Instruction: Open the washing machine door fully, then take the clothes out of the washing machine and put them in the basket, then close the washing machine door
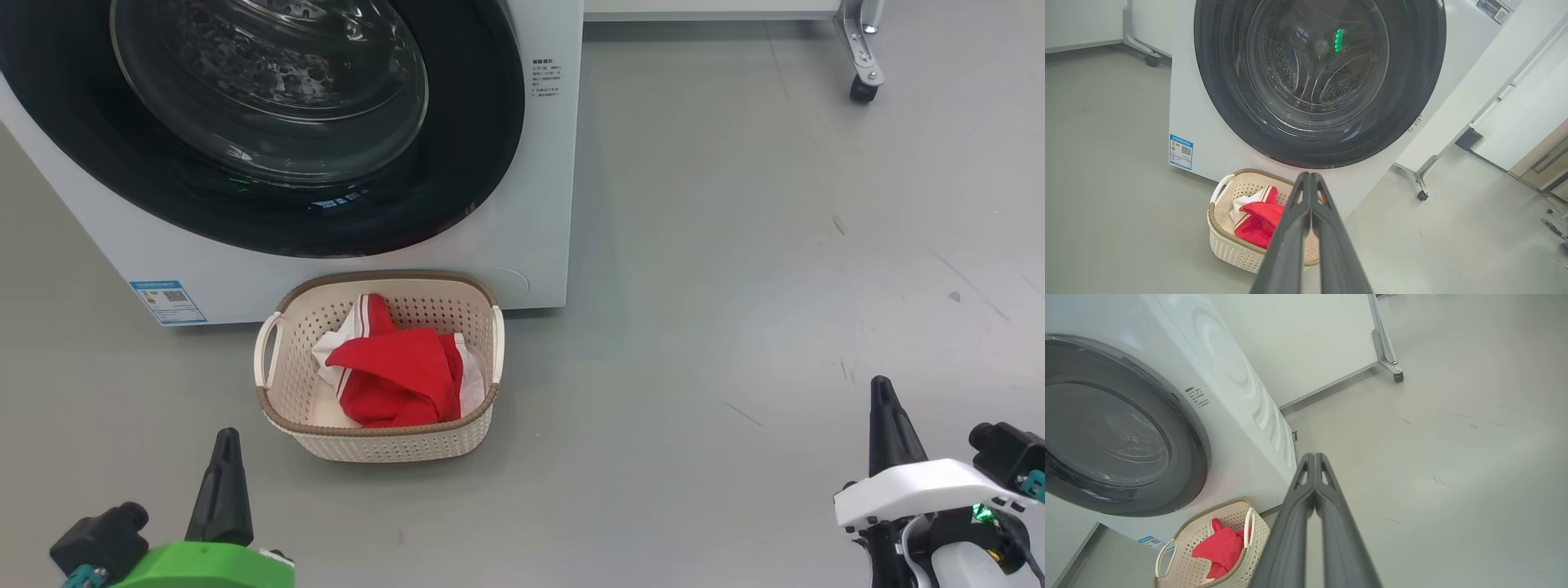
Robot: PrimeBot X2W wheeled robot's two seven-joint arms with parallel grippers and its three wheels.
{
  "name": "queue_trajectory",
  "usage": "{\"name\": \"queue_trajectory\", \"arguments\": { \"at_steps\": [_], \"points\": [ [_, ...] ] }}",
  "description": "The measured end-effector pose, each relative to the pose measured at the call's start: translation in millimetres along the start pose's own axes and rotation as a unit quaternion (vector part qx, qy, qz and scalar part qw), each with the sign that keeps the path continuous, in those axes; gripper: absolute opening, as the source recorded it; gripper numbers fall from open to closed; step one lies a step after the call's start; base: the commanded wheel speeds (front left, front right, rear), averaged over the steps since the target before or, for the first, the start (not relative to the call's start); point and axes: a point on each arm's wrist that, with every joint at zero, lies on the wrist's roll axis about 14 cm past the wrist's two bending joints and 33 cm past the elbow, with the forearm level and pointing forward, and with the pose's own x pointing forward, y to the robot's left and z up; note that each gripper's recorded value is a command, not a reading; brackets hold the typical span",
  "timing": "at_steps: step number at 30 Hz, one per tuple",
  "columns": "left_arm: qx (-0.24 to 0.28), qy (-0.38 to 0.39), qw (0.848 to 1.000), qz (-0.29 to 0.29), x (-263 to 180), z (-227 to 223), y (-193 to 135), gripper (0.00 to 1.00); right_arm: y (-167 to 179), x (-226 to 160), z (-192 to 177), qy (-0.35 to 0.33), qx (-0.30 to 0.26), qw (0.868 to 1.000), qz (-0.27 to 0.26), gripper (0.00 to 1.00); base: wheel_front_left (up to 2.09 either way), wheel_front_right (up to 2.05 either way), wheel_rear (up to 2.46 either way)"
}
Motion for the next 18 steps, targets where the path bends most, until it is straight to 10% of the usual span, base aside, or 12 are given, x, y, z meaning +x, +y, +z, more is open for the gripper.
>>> {"name": "queue_trajectory", "arguments": {
  "at_steps": [18],
  "points": [
    [-0.105, 0.01, 0.994, 0.025, -2.5, 1.6, 12.1, 0.0, -3.6, 3.5, 2.9, 0.007, 0.115, 0.993, -0.013, 0.0, 0.0, 0.0, 0.0]
  ]
}}
